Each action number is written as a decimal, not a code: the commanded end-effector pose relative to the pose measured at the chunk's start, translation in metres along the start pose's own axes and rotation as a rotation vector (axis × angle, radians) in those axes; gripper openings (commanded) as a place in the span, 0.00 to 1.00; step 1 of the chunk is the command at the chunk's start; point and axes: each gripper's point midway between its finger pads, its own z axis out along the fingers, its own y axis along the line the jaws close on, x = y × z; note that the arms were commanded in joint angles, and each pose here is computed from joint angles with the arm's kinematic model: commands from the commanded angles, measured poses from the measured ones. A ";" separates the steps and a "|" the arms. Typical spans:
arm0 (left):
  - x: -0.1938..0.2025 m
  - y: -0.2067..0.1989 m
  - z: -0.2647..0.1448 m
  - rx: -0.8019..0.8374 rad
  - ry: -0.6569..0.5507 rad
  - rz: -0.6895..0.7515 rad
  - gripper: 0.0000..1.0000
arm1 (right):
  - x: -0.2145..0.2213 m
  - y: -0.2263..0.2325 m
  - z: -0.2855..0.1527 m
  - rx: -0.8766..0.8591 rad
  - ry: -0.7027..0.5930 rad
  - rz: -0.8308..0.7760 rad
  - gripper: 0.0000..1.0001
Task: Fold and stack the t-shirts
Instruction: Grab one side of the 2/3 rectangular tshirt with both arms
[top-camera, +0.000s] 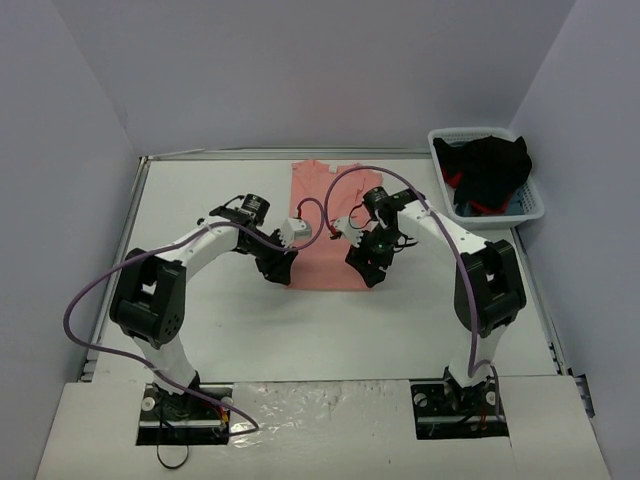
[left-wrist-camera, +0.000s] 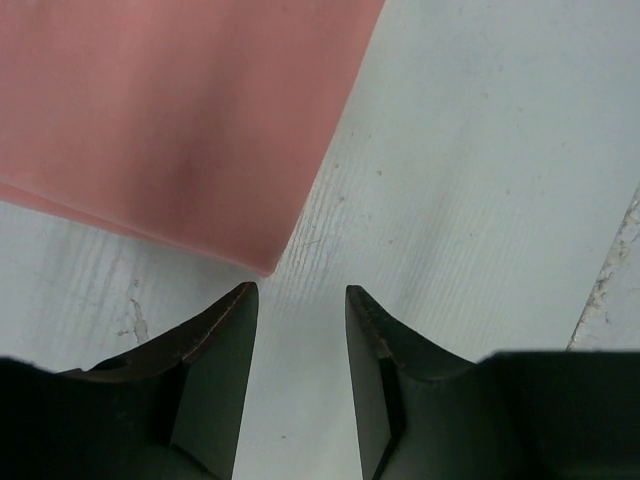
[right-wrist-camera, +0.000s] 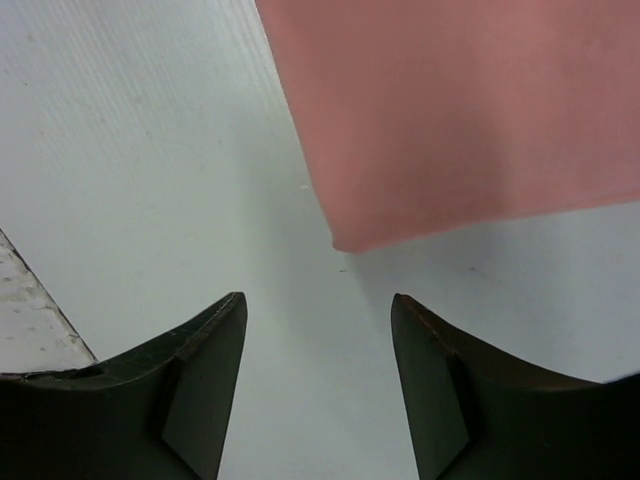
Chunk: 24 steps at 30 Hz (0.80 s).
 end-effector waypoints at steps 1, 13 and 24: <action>-0.013 0.000 0.007 0.013 -0.060 0.035 0.39 | -0.009 0.014 0.006 -0.001 -0.014 0.005 0.55; 0.005 0.001 0.032 0.071 -0.038 -0.033 0.38 | 0.000 0.012 0.028 -0.018 0.044 0.028 0.54; 0.016 0.014 0.032 -0.009 0.012 -0.059 0.37 | 0.002 0.006 0.041 -0.038 0.070 0.029 0.55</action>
